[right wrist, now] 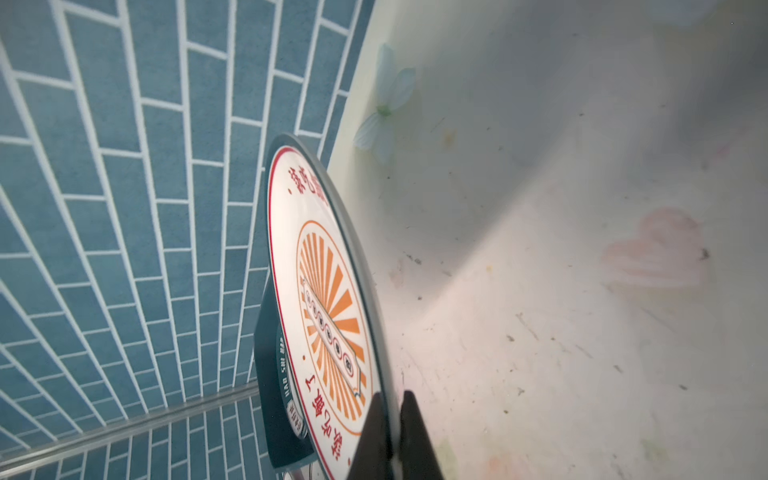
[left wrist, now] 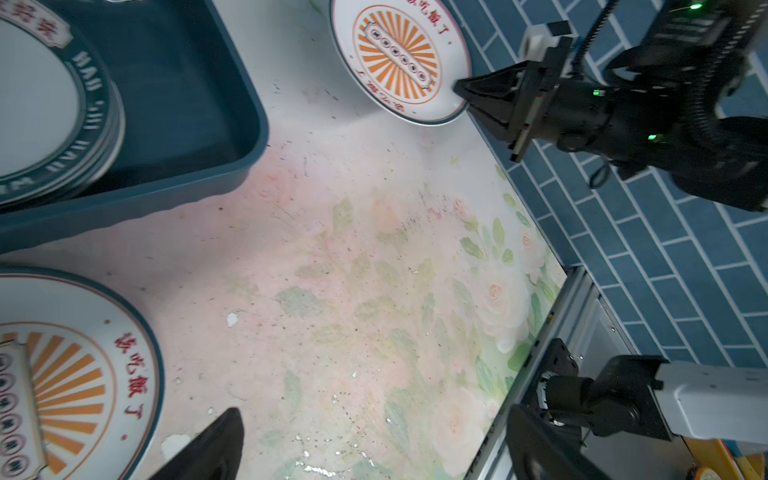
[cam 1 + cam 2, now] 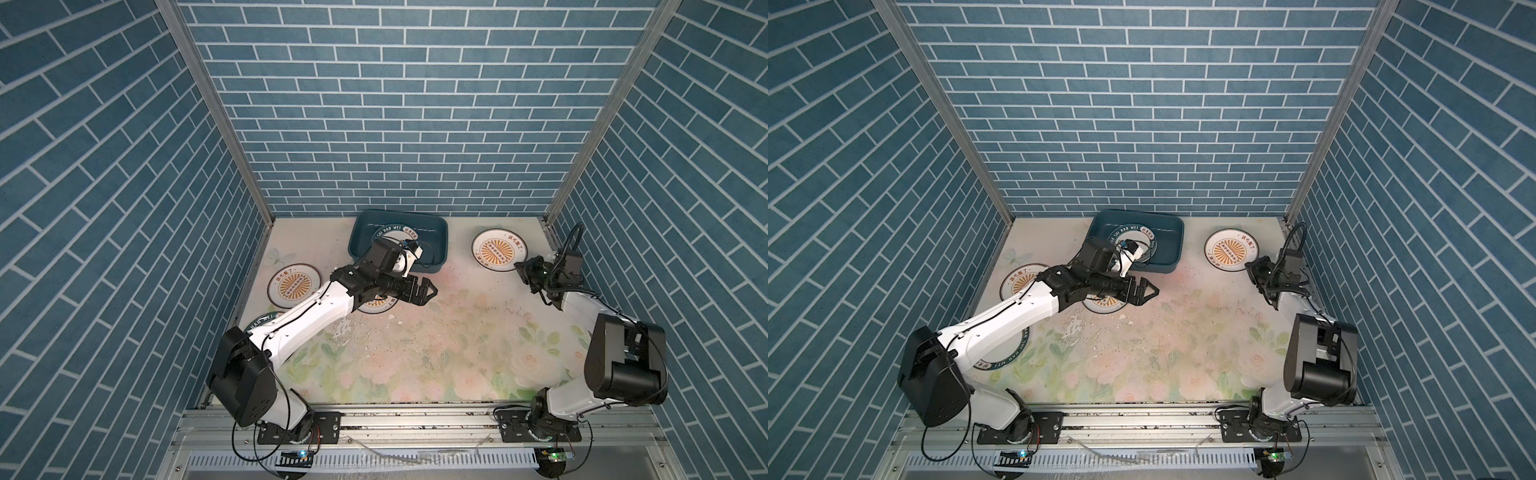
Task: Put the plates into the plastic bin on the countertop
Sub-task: 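Lift the sunburst plate with the right gripper and carry it to the bin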
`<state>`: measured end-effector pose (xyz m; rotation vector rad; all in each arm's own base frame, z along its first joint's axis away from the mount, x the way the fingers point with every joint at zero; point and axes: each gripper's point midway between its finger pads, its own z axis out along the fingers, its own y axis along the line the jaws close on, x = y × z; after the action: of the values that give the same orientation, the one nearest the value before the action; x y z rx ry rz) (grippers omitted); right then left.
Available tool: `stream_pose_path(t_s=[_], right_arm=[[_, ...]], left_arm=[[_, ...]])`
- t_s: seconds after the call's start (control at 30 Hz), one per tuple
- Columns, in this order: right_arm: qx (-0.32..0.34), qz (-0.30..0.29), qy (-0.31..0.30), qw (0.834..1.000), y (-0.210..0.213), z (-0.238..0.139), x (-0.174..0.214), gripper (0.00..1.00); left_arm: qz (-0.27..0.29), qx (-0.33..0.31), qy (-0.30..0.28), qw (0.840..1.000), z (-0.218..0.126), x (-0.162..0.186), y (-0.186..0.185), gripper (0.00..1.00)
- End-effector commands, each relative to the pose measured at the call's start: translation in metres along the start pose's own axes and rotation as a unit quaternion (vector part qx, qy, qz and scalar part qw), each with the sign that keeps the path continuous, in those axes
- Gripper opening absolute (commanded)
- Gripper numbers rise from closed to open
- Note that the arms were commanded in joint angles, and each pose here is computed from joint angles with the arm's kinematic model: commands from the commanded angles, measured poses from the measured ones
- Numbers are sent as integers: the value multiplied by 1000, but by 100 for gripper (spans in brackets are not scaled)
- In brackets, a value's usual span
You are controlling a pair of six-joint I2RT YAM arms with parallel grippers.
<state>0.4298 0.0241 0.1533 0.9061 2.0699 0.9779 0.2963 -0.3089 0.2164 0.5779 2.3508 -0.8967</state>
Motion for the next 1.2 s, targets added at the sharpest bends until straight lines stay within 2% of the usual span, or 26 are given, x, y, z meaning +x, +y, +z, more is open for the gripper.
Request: stream_pose_path(t_s=[0.0,0.1,0.23,0.3,0.43,0.7,0.97,1.1,1.17], right_arm=[[-26,-74,36,996,43,-12,16,0],[-33,-102,53,993,64,-12,27,0],[-43,-142,83,985,89,-4,43,0],[-53,-155,100,981,100,1,51,0],[-77,-174,142,971,118,14,67,0],[-89,-194,204,955,132,46,86,0],[-109,-202,245,942,144,86,96,0],[-118,-218,262,933,149,105,100,0],[-105,-220,271,931,142,117,99,0]], left_arm=[[0,-52,-31,998,-21,-14,19,99],[3,-104,-55,993,-37,-21,35,100],[0,-213,-84,974,-65,-27,66,100],[-1,-242,-97,965,-76,-29,73,99],[-4,-258,-121,959,-90,-32,77,100],[-40,-188,-143,971,-92,-45,82,100],[-74,-173,-157,969,-101,-55,105,99],[-65,-81,-124,987,-85,-62,86,100],[-65,-48,-114,990,-79,-63,77,99]])
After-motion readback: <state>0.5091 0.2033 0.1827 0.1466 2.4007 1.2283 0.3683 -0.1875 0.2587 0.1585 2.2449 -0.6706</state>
